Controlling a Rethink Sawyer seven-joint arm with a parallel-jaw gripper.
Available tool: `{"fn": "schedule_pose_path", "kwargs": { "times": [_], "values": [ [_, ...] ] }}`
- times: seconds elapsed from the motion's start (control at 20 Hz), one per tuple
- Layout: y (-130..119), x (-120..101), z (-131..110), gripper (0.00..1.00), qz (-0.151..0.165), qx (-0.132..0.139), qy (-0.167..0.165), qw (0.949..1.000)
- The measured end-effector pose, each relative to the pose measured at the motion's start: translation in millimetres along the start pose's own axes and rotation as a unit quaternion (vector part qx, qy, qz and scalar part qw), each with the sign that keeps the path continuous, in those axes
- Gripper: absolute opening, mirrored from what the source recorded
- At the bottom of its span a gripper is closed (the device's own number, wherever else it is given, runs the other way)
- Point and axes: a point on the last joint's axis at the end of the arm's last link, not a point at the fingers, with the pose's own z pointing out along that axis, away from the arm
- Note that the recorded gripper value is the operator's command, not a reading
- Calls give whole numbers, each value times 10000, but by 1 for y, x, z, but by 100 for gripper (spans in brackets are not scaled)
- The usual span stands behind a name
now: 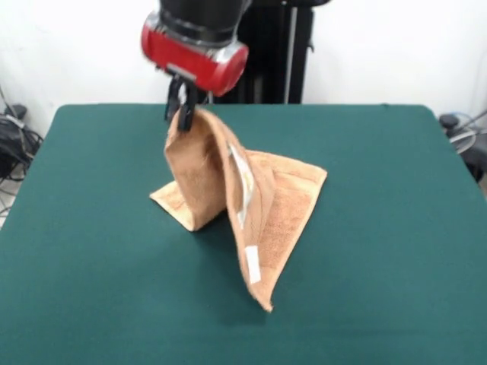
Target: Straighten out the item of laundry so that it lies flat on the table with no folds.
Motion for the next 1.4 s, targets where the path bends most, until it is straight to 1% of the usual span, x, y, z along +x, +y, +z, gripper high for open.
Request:
{"fn": "schedule_pose_path", "kwargs": {
  "times": [0.05,0.15,0.35,0.45,0.65,0.85,0.9,1.0,1.15,1.2,1.3,1.35,1.4],
  "values": [
    [-5,-4,10,0,116,-80,-35,9999],
    [-6,-7,17,0,224,-179,-7,9996],
    [-3,-10,25,0,425,-416,142,9981],
    [3,-12,27,0,518,-600,221,9966],
    [15,-13,31,0,596,-866,346,9939],
    [22,-8,33,0,577,-907,408,9934],
    [31,-2,30,0,522,-917,430,9935],
    [37,1,28,0,481,-926,436,9936],
    [61,13,18,0,340,-975,445,9937],
    [81,23,6,0,227,-1019,438,9936],
    [95,29,-4,0,160,-1050,444,9933],
    [111,36,-17,0,97,-1080,476,9930],
    [118,40,-25,0,64,-1084,508,9928]
  ]
}}
